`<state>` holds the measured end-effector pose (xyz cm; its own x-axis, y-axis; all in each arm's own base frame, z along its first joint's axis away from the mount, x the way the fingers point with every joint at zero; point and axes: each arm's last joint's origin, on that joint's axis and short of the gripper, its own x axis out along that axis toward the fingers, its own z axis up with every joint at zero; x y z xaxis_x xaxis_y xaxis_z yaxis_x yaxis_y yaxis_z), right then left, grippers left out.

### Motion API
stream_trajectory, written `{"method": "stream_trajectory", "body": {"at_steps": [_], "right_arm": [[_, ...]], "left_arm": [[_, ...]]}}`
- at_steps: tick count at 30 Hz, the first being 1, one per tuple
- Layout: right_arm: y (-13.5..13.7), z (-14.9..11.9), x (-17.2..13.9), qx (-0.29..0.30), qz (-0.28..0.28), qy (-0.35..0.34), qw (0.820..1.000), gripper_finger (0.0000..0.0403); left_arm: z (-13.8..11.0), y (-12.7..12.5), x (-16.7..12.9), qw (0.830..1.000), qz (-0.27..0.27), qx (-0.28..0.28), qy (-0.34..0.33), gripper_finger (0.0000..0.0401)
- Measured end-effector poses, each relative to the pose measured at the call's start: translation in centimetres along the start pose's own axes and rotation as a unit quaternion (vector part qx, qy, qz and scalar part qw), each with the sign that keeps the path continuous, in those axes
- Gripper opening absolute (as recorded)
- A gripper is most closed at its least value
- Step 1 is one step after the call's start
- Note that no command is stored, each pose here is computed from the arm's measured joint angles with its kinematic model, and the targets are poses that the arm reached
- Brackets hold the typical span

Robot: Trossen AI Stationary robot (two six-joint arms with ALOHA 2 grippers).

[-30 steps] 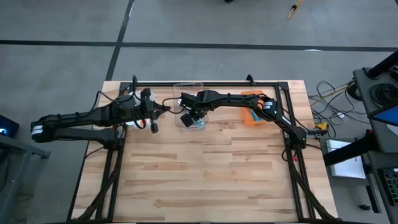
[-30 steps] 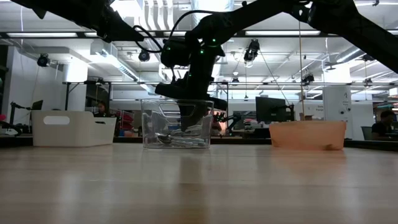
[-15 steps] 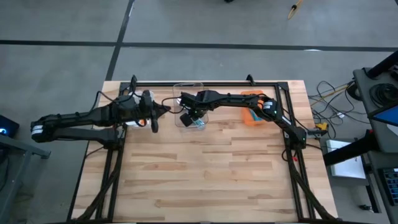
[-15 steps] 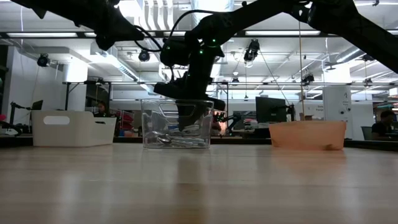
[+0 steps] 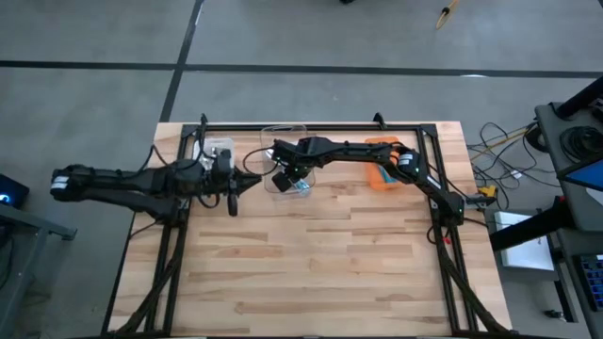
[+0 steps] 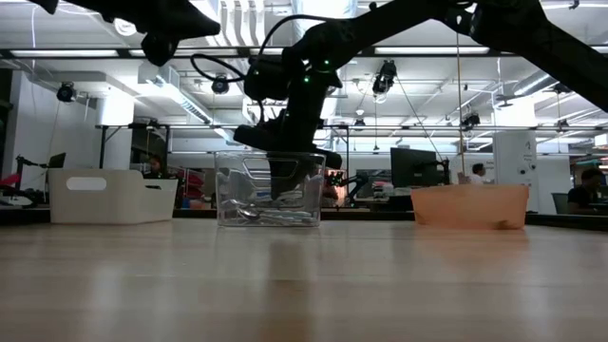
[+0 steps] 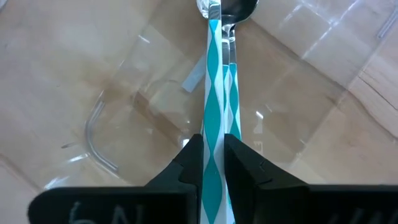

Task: Sort silverware by color (type)
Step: Put the blue patterned spoon into the transparent bin, then return to Home Position

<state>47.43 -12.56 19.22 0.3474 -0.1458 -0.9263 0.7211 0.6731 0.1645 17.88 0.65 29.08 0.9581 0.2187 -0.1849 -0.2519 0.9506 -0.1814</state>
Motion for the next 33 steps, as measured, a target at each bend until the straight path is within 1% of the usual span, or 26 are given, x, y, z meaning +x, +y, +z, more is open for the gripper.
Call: {"method": "stream_trajectory", "body": {"at_steps": [9, 15, 23, 27, 30, 33], "right_arm": [[0.0, 0.0, 0.0, 0.000, 0.000, 0.000, 1.000, 0.0044], [0.0, 0.0, 0.0, 0.000, 0.000, 0.000, 1.000, 0.0061], [0.0, 0.0, 0.0, 0.000, 0.000, 0.000, 1.000, 0.0106], [0.0, 0.0, 0.0, 0.000, 0.000, 0.000, 1.000, 0.0122], [0.2, 0.1, -0.6, -0.008, 0.004, -0.005, 1.000, 0.0130], [0.5, 0.4, -1.9, -0.028, 0.014, -0.019, 0.999, 0.0134]], "left_arm": [[-0.8, -3.1, -1.0, 1.000, -0.023, 0.022, 0.000, 0.0001], [-1.2, -4.5, -1.8, 0.999, -0.026, 0.043, -0.004, 0.0001], [-1.3, -4.9, -2.1, 0.997, -0.018, 0.080, -0.007, 0.0001], [-1.3, -4.9, -2.1, 0.995, -0.016, 0.099, -0.008, 0.0001], [-1.3, -4.8, -2.1, 0.995, -0.012, 0.103, -0.008, 0.0001], [-1.3, -4.7, -2.1, 0.994, 0.010, 0.104, -0.010, 0.0001]]}}
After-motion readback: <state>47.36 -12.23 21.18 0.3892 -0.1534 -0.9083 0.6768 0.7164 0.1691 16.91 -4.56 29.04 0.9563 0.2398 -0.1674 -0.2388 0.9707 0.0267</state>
